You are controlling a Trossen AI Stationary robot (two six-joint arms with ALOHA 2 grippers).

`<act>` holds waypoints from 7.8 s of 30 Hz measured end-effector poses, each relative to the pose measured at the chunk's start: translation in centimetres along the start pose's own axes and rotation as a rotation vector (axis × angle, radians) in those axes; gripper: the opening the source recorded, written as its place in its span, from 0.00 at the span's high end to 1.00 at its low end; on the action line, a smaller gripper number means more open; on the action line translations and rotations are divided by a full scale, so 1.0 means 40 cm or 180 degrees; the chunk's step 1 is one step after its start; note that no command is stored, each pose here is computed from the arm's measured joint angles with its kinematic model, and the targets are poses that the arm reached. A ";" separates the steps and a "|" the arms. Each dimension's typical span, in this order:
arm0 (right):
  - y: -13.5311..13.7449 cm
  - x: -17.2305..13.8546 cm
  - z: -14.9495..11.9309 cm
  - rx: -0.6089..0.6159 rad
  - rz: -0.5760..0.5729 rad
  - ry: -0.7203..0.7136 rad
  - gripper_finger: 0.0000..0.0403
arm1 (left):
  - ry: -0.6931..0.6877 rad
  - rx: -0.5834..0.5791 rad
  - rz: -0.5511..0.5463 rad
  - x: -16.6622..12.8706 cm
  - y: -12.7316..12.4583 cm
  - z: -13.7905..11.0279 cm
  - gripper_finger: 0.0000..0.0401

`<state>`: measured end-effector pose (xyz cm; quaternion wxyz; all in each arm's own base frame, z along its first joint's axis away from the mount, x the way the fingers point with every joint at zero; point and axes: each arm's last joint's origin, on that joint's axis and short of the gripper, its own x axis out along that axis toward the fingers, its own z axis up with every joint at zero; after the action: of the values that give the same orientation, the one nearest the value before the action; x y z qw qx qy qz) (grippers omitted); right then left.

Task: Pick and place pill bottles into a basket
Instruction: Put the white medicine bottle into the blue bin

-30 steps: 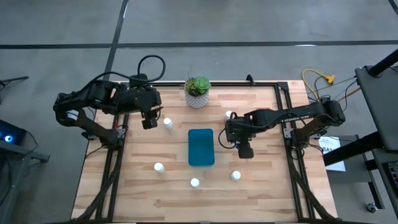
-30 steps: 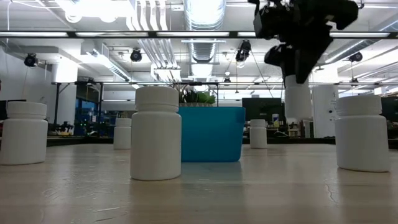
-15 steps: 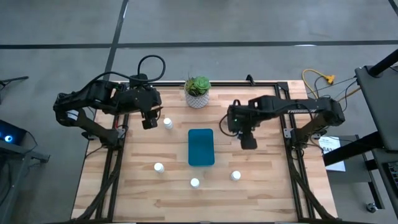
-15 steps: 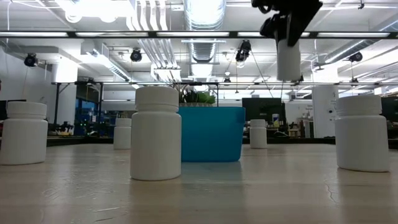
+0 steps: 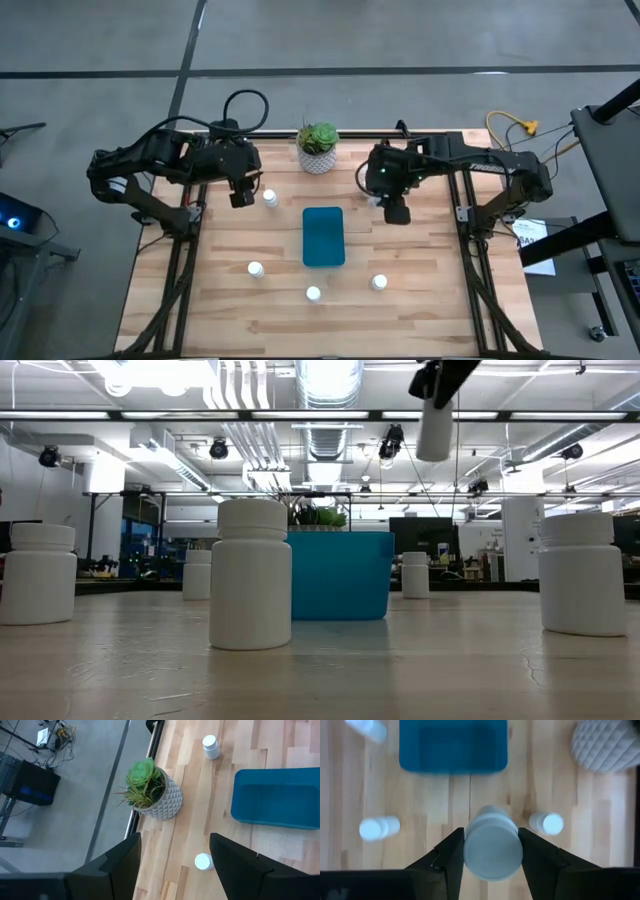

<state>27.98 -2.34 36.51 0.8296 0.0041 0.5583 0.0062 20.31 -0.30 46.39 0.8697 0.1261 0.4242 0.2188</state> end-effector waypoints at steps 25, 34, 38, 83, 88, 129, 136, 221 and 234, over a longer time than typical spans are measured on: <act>-0.047 -0.011 0.122 0.0276 -0.0070 -0.1364 0.63 | 0.0006 0.0001 0.0000 0.001 -0.001 0.000 0.46; -0.059 0.039 0.175 0.0259 0.0024 -0.1599 0.63 | -0.0035 -0.0025 0.0002 -0.012 0.008 -0.007 0.46; -0.061 0.061 0.192 0.0245 0.0104 -0.1658 0.63 | -0.0048 -0.0031 0.0004 -0.015 0.010 -0.009 0.46; -0.043 0.331 0.213 -0.0445 0.0368 0.0264 0.63 | -0.0053 -0.0031 0.0083 -0.015 0.012 -0.009 0.46; -0.041 0.358 0.215 -0.0466 0.0348 0.0139 0.63 | -0.0052 -0.0030 0.0088 -0.015 0.012 -0.009 0.46; -0.040 0.436 0.184 -0.0523 0.0316 0.0125 0.63 | -0.0047 -0.0029 0.0083 -0.013 0.010 -0.008 0.46; -0.039 0.441 0.177 -0.0519 0.0327 0.0186 0.63 | -0.0046 -0.0029 0.0083 -0.013 0.010 -0.008 0.46; -0.039 0.424 0.175 -0.0510 0.0308 0.0308 0.54 | -0.0067 -0.0042 0.0082 0.002 0.001 0.007 0.46; -0.038 0.297 0.233 -0.0277 0.0272 0.0134 0.56 | -0.0067 -0.0042 0.0083 0.002 0.001 0.007 0.46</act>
<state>41.10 -3.70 29.00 0.8161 -0.0083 0.5741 0.0658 20.56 -0.26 46.53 0.8720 0.1281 0.4118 0.2315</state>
